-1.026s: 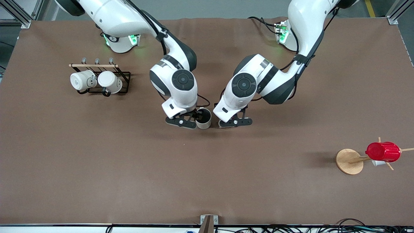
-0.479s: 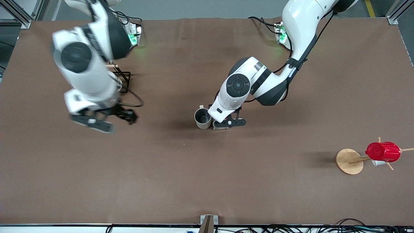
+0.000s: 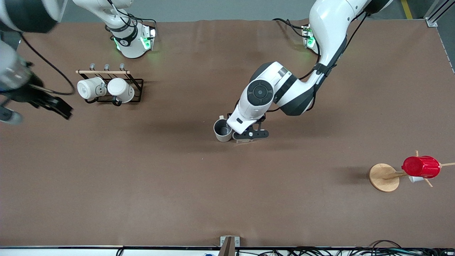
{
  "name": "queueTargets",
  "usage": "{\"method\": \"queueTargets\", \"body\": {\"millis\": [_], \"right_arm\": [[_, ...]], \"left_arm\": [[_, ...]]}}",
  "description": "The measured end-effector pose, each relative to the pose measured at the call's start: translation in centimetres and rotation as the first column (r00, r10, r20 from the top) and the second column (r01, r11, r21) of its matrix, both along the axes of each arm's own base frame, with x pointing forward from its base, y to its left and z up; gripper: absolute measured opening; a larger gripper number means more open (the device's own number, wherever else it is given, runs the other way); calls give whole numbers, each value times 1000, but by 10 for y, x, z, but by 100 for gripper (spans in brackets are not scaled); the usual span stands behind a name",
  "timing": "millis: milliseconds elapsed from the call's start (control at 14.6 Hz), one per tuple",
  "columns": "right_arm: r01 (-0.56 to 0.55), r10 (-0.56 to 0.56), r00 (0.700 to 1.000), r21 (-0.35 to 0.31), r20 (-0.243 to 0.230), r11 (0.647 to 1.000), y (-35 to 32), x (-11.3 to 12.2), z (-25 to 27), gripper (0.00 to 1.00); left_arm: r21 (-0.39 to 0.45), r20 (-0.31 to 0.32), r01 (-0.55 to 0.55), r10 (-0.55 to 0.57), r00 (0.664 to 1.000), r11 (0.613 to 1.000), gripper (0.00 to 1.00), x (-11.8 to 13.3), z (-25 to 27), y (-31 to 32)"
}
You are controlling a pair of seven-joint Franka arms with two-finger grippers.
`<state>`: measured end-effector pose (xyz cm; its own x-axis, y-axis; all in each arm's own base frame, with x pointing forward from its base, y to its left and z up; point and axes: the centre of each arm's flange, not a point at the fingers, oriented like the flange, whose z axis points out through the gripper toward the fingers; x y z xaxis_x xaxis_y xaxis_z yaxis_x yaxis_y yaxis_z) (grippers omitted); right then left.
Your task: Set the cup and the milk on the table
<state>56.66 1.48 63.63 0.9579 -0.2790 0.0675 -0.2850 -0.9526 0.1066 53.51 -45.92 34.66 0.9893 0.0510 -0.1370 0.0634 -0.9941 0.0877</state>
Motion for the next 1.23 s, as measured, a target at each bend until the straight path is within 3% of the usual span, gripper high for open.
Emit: {"method": "queueTargets", "body": {"millis": [205,342,615,752,957,1231], "right_arm": [[-102,103,994,28,-39,994,-56,-23,20,100],[-119,121,992,32,-44,992,-63,-25,20,100],[-130,132,990,36,-50,991,-58,-22,17,100],[-131,133,990,38,-50,991,-57,-22,17,100],[-131,133,990,48,-53,990,-57,-23,16,100],[-131,135,990,84,-50,988,-54,-23,16,100]], "left_arm": [[68,79,22,-28,997,997,100,21,70,38],[128,99,52,-65,993,990,100,38,124,93],[164,158,92,-119,980,982,100,63,221,229],[179,178,81,-113,978,980,100,63,257,292],[163,150,120,-145,978,979,100,56,281,360],[102,137,109,-123,983,989,100,40,286,381]]}}
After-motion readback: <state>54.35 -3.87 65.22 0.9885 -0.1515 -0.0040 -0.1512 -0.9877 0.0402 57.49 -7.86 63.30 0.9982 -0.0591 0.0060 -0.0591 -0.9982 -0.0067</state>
